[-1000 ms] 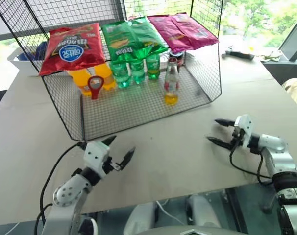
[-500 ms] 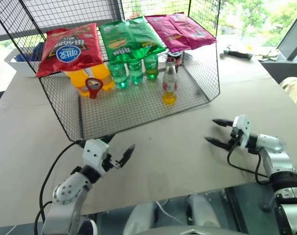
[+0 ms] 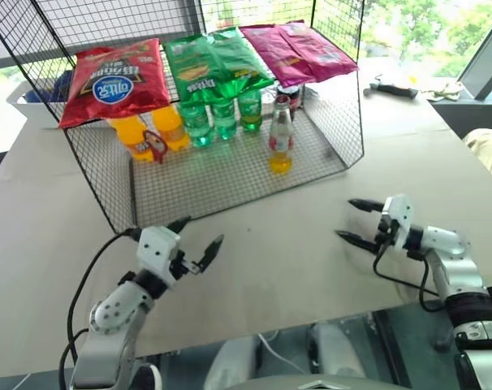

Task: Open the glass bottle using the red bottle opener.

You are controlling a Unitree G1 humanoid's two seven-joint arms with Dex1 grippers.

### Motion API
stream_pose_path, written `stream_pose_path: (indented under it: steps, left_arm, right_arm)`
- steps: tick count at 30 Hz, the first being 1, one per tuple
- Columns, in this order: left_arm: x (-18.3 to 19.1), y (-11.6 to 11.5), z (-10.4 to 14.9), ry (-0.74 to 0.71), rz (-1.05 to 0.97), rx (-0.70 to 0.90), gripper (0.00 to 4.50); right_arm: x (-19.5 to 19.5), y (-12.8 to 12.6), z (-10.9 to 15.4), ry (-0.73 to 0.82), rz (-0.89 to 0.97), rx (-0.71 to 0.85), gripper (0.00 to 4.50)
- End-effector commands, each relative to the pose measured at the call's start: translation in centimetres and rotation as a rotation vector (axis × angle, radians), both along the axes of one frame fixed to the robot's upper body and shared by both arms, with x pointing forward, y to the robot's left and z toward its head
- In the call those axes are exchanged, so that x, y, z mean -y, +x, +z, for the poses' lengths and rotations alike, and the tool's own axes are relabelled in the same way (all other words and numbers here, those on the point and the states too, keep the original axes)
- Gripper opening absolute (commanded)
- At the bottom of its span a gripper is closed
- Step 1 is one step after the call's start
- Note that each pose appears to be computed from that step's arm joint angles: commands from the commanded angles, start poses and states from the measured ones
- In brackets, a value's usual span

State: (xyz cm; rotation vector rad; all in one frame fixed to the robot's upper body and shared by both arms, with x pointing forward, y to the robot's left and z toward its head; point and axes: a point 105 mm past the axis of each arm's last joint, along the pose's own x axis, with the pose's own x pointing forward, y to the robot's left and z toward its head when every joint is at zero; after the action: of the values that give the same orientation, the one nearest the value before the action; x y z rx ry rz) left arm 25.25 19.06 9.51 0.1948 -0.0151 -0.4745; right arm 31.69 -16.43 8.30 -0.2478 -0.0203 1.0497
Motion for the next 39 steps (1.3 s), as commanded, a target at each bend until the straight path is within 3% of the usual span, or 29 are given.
stream_pose_path:
  steps: [1, 6, 11, 20, 33, 37, 39]
  left_arm:
    - [-0.1, 0.1, 0.9, -0.008, 0.011, 0.044, 4.45]
    - [-0.4, 1.3, 2.2, -0.021, 0.057, 0.107, 4.45]
    - [-2.7, 4.0, 5.5, 0.021, 0.27, 0.283, 4.45]
    - [-5.2, 6.5, 9.2, 0.013, 0.544, 0.459, 4.45]
    - [-5.3, 11.3, 9.4, -0.034, 0.584, 0.438, 4.45]
    - [-5.4, 11.6, 9.5, -0.053, 0.573, 0.442, 3.41]
    - [-5.2, 11.6, 9.4, -0.057, 0.564, 0.441, 2.37]
  right_arm:
    - [-1.0, -0.4, 1.2, 0.022, 0.023, 0.044, 4.5]
    - [-3.6, -1.4, 3.1, 0.076, 0.072, 0.077, 4.5]
    - [-7.6, -2.7, 6.7, 0.168, 0.13, 0.149, 4.5]
    - [-12.6, -4.7, 12.0, 0.318, 0.186, 0.21, 4.5]
    - [-14.2, -5.0, 13.4, 0.36, 0.152, 0.214, 4.5]
    - [-14.1, -5.0, 13.4, 0.359, 0.139, 0.215, 4.5]
    - [-14.1, -5.0, 13.4, 0.361, 0.134, 0.215, 4.5]
